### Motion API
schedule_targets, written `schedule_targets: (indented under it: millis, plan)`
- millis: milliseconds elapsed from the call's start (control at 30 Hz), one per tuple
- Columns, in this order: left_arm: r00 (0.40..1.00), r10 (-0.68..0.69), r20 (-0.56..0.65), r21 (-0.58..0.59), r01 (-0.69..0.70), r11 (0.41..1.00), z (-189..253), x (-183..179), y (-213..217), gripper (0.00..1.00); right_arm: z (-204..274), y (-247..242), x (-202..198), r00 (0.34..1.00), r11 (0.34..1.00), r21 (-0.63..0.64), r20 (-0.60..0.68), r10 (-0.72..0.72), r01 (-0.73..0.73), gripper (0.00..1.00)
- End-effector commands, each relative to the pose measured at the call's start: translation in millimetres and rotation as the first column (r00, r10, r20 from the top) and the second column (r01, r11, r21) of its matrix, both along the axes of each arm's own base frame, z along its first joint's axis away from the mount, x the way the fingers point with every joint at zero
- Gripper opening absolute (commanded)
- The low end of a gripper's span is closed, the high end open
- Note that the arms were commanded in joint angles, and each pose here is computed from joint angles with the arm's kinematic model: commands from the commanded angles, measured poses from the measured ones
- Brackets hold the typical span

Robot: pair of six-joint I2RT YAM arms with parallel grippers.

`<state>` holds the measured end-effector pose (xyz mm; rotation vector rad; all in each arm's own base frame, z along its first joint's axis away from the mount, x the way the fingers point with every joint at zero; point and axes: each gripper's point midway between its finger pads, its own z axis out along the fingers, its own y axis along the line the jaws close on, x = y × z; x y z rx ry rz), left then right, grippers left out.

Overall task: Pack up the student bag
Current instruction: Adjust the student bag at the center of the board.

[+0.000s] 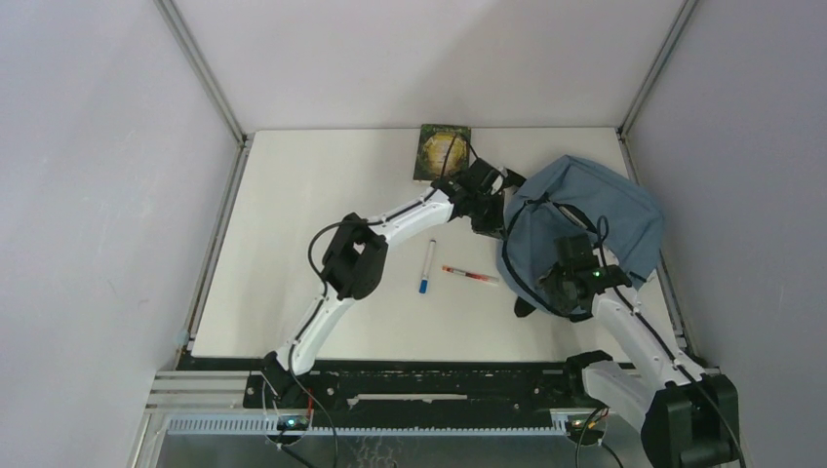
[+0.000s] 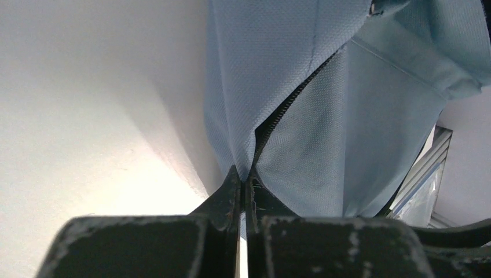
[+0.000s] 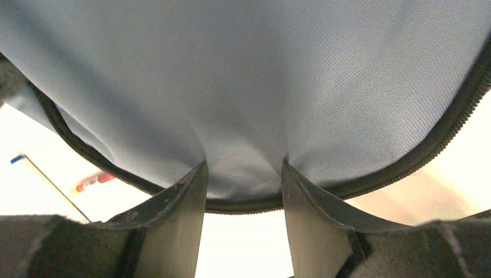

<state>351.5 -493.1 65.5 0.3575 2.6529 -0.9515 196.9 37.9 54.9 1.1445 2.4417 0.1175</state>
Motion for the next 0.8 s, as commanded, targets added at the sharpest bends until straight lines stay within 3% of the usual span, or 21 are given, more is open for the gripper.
schedule_targets:
  millis: [0, 200, 367, 533, 633, 767]
  plan:
    - [0.994, 0.033, 0.101, -0.100, -0.023, 0.995, 43.7, 29.6, -10.9, 0.00, -7.9, 30.0, -10.1, 0.999, 0.996, 0.085, -0.050, 0.005, 0.000, 0.57]
    - [0.991, 0.042, 0.124, -0.063, -0.035, 0.997, 39.0, 39.8, 2.2, 0.00, -13.1, 90.7, -6.9, 0.990, 0.971, 0.206, -0.046, 0.135, -0.123, 0.57]
    - [0.987, 0.033, 0.155, -0.027, -0.029, 0.999, 38.6, 44.7, 12.1, 0.00, -18.3, 125.3, -0.4, 0.972, 0.954, 0.218, -0.062, 0.226, -0.208, 0.57]
    - [0.984, 0.008, 0.179, -0.019, -0.004, 1.000, 40.2, 45.0, 12.9, 0.00, -0.9, 146.4, 17.0, 0.950, 0.925, 0.227, 0.004, 0.311, -0.303, 0.58]
    - [0.981, 0.000, 0.192, -0.011, 0.002, 1.000, 40.9, 46.2, 14.2, 0.00, 23.1, 167.0, 26.4, 0.902, 0.868, 0.248, 0.090, 0.421, -0.430, 0.58]
    - [0.973, 0.004, 0.231, 0.007, -0.006, 1.000, 49.2, 51.6, 18.6, 0.03, 51.7, 179.1, 27.6, 0.819, 0.799, 0.182, 0.141, 0.556, -0.574, 0.58]
